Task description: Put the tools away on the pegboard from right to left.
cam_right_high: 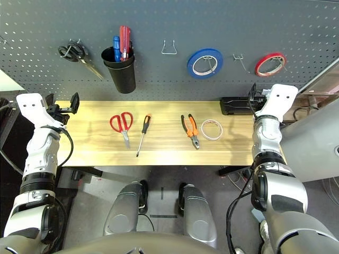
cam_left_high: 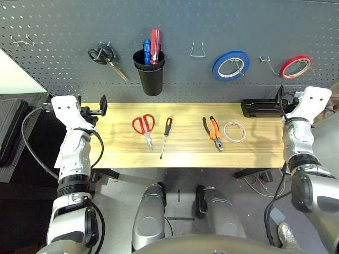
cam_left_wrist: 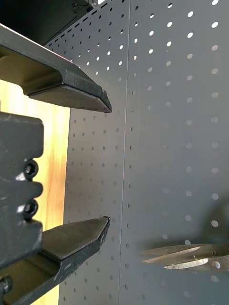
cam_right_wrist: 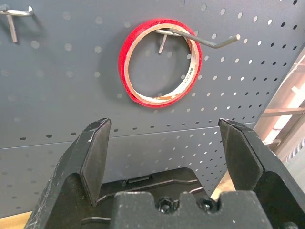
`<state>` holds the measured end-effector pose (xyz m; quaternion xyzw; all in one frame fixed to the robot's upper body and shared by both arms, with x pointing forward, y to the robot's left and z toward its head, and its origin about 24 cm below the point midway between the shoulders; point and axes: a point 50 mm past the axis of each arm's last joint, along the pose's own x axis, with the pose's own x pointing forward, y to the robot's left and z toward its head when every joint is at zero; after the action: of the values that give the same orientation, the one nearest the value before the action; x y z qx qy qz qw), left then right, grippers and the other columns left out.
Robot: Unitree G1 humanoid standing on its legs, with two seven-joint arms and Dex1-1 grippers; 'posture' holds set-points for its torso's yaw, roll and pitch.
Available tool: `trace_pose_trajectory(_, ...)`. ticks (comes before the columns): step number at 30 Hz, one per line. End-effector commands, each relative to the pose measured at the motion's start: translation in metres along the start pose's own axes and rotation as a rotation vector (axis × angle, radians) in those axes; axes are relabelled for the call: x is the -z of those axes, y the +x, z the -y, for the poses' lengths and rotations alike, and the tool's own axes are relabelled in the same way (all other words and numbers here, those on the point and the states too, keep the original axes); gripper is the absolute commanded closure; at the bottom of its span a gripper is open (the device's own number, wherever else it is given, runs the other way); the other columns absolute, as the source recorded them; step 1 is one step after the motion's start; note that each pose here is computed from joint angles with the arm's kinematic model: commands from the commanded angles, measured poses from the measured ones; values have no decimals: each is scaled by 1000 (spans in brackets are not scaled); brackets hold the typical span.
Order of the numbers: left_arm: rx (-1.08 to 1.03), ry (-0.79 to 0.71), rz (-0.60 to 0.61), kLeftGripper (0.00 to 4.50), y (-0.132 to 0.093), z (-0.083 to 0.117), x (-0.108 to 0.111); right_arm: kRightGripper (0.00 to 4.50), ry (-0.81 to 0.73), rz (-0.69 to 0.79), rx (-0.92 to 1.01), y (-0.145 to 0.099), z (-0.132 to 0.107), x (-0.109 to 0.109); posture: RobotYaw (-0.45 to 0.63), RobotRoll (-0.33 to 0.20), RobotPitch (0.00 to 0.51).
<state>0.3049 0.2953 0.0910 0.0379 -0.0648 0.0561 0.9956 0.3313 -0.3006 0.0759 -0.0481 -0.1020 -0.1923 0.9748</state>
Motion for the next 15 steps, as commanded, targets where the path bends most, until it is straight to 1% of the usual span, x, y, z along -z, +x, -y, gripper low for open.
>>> trace_pose_trajectory(1,9,13,-19,51,-1,1,5,0,-17,-7,11,-4,7,4,225,0,180)
trace_pose_trajectory(3,7,13,-21,51,-1,1,6,0,-20,-8,7,-4,7,4,220,0,183)
trace_pose_trajectory(8,56,-2,-41,51,-2,11,9,0,-53,-13,-50,-3,8,3,199,0,186)
trace_pose_trajectory(13,194,-7,-69,51,-3,32,10,0,-127,-60,-139,-2,17,4,180,0,192)
trace_pose_trajectory(15,319,2,-97,51,-6,49,11,0,-188,-121,-230,-1,22,5,170,0,196)
